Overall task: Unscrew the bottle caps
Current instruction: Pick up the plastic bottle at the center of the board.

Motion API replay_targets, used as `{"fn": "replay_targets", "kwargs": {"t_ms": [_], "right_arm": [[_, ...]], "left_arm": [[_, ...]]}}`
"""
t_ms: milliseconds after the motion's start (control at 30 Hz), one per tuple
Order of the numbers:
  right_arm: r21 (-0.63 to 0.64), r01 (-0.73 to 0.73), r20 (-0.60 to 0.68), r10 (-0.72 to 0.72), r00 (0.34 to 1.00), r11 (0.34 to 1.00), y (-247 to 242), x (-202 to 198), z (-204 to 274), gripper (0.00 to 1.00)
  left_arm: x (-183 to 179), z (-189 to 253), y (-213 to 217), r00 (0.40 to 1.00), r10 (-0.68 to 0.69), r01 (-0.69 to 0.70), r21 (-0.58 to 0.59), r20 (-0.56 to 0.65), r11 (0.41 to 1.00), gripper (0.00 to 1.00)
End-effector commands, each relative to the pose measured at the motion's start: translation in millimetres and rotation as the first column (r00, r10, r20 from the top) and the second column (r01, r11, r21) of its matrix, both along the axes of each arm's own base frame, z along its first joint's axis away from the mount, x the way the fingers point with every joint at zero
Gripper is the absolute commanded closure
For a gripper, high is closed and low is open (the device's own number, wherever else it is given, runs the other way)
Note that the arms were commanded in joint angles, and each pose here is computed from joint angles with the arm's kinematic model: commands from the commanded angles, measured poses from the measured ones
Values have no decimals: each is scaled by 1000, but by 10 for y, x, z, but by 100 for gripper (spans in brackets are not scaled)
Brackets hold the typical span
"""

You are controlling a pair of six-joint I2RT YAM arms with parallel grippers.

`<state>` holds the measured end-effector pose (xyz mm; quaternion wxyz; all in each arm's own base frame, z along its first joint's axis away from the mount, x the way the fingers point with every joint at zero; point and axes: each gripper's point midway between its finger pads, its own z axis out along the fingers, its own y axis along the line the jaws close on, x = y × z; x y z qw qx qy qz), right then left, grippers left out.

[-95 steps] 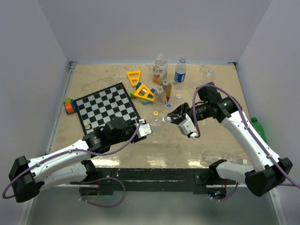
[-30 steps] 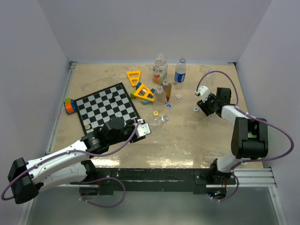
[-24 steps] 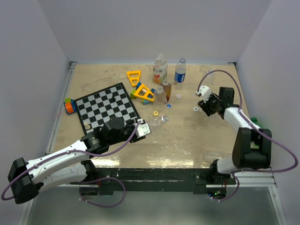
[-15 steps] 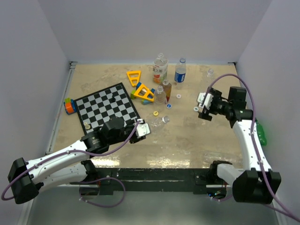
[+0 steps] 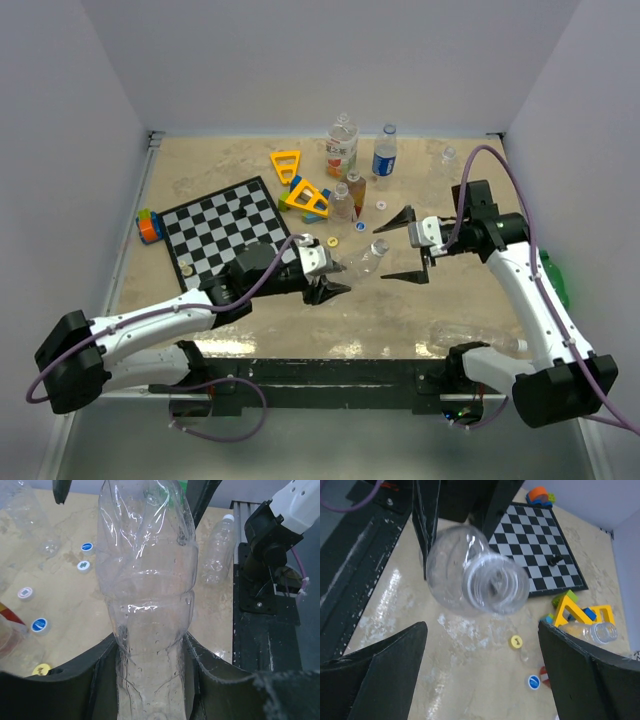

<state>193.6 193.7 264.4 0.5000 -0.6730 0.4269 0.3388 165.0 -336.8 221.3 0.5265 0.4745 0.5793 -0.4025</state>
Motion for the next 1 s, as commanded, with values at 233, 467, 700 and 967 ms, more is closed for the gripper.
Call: {"fn": "replay_targets", "kwargs": {"t_ms": [233, 467, 700, 967], "right_arm": [[90, -60, -254, 81, 964, 994, 228, -223, 157, 15], [98, -67, -283, 93, 955, 993, 261, -216, 187, 25], [92, -52, -287, 76, 955, 994, 276, -195, 195, 73], [34, 89, -269, -77, 960, 995, 208, -16, 301, 85]], "left_arm": [[52, 390, -318, 999, -41, 35, -208, -21, 978, 100], [70, 362, -362, 998, -43, 31, -226, -47, 974, 100], [79, 432, -364, 997, -38, 21, -255, -61, 967, 89], [164, 471, -78, 995, 94, -100, -168, -39, 981, 9]]}}
